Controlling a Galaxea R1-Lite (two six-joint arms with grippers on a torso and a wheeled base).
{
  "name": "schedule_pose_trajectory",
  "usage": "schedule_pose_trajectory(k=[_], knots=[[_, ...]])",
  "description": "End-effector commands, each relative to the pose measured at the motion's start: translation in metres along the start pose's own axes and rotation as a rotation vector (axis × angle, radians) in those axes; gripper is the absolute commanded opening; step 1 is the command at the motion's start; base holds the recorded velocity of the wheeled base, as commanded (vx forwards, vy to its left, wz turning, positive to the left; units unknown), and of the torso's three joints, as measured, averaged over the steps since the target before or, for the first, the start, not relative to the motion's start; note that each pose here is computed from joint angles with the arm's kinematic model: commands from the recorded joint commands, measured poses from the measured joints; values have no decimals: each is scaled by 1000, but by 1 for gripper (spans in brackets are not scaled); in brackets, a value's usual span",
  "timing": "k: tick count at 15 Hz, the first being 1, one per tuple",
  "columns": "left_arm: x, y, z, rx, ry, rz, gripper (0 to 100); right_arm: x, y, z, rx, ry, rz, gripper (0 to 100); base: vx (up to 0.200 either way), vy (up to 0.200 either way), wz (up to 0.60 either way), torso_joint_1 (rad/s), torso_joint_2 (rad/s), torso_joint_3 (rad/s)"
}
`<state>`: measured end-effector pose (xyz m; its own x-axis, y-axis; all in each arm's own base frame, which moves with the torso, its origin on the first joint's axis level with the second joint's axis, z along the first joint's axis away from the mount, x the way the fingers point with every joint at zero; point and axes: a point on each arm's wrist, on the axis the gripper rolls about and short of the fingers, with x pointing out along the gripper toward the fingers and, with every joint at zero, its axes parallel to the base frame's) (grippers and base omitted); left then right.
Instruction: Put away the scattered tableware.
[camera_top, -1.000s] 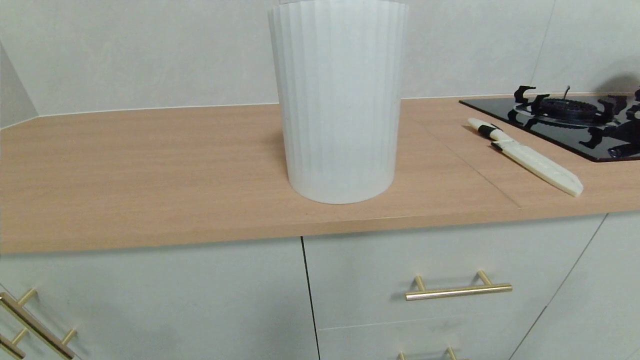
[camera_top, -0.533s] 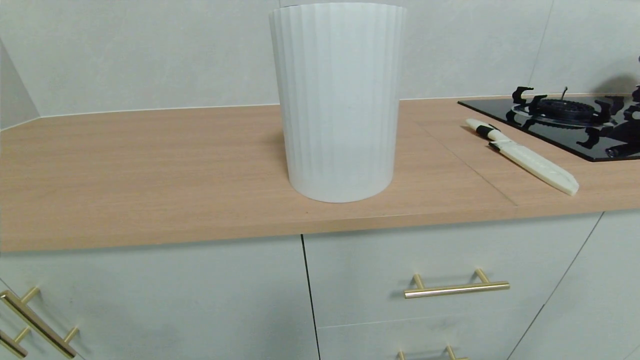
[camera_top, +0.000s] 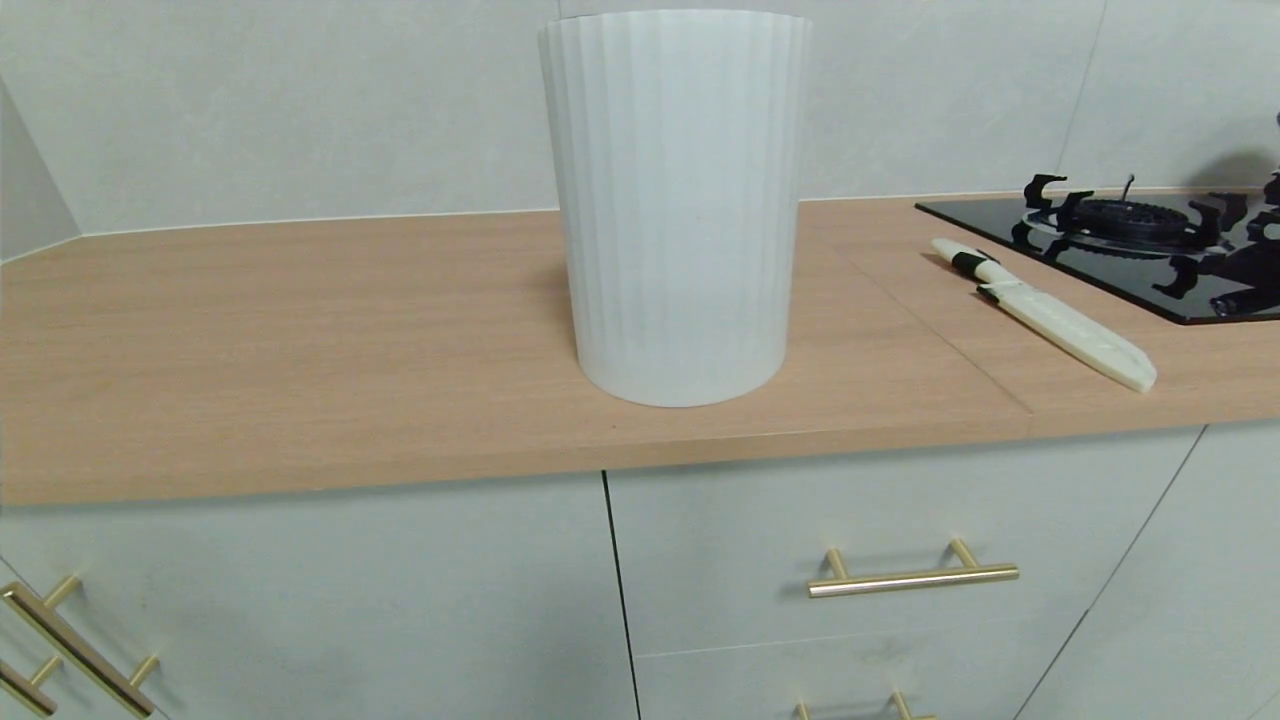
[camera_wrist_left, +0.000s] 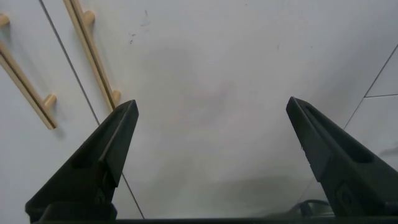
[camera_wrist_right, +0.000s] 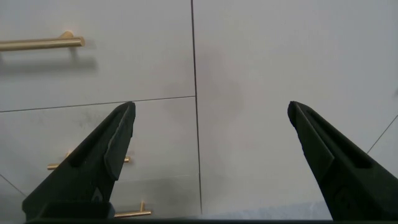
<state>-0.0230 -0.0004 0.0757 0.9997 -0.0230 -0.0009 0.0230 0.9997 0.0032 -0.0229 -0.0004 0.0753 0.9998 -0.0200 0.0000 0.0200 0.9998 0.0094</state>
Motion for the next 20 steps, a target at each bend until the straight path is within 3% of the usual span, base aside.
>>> schedule_pose_trajectory(k=[1,9,20], knots=[[0,0,0,0,-1,0,100,0,0,0,0,2,0,100,0,0,0,27,-217,-188],[0,0,0,0,-1,0,100,0,0,0,0,2,0,100,0,0,0,112,-414,-306],[0,0,0,0,-1,0,100,0,0,0,0,2,0,100,0,0,0,192,-487,-294]])
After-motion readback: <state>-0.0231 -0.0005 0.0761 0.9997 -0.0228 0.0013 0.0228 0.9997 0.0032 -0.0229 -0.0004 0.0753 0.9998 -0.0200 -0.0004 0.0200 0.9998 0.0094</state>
